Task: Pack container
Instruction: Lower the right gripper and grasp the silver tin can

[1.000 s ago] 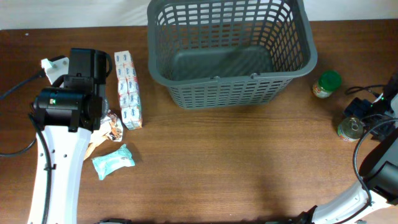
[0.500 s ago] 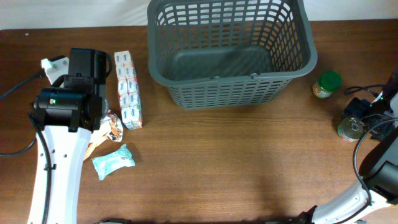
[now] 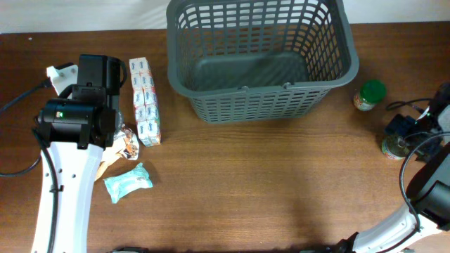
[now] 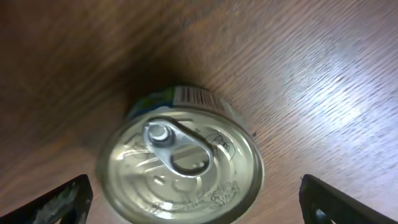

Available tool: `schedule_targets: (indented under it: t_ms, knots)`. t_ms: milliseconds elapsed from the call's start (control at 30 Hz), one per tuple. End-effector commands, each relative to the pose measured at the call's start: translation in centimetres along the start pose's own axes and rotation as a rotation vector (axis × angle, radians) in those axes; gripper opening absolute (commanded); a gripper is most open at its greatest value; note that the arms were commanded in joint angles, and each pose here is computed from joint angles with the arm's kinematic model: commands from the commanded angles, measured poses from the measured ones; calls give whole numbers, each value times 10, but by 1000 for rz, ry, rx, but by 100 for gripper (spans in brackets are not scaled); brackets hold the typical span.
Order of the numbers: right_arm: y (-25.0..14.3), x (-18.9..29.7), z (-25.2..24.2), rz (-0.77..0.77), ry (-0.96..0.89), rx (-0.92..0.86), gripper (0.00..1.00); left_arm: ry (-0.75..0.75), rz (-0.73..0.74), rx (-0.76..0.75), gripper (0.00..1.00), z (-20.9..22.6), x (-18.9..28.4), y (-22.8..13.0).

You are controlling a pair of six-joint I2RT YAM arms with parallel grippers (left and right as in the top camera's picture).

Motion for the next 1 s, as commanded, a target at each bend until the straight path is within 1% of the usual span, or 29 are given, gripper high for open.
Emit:
schedule_targets:
  t_ms: [0, 367, 967]
  knots:
    - [-7, -11, 2, 28, -5, 10, 99, -5, 6, 5, 100, 0, -1, 0]
    - [-6, -10, 13, 14, -11, 54, 99, -5, 6, 5, 100, 0, -1, 0]
    - [-5, -10, 9, 6, -29, 56, 99, -5, 6, 5, 100, 0, -1, 0]
Point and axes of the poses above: each gripper's point midway between its finger pads, its own x axis back along the fingers, its own z axis along the line the jaws close on, y = z × x, the point moved 2 cm from there along x, back along the fingers
